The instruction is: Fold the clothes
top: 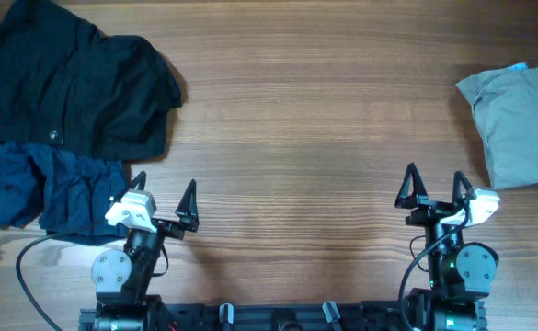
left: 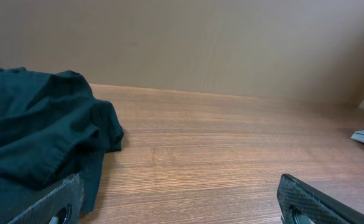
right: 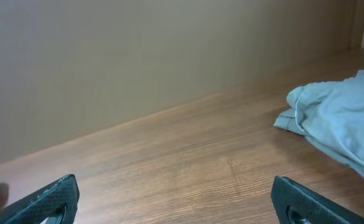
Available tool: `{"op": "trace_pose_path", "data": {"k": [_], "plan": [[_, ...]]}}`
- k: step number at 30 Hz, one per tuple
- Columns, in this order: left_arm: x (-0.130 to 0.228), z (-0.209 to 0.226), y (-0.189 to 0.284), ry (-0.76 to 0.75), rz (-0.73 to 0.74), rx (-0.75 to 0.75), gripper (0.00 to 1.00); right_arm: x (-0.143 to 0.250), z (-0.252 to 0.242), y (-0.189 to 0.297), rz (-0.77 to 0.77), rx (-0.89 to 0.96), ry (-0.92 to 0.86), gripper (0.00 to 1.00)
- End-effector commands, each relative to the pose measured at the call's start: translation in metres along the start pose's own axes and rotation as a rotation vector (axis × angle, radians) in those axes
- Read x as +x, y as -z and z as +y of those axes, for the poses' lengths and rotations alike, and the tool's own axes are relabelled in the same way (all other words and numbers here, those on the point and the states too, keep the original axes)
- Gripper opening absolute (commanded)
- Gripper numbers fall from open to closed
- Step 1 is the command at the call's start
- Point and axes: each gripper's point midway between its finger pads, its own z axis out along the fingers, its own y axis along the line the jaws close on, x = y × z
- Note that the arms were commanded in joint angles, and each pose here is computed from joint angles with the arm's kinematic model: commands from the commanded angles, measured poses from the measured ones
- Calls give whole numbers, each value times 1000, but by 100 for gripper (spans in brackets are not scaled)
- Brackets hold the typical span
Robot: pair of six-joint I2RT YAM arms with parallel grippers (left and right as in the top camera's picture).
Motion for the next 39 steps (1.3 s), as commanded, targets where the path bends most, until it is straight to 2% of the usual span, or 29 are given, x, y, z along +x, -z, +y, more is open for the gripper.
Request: {"op": "trace_pose_path", "data": {"k": [1, 5, 11, 39], "plan": [[1, 3, 0, 3, 2, -14, 100, 3, 6, 0, -1, -37, 148, 100], [1, 3, 0, 3, 2, -14, 100, 3, 6, 0, -3, -36, 337, 100], [2, 3, 0, 4, 3, -14, 100, 3, 5, 0, -3, -33, 246, 100], [2, 3, 0, 4, 4, -14, 100, 3, 5, 0, -4, -33, 247, 100]]}}
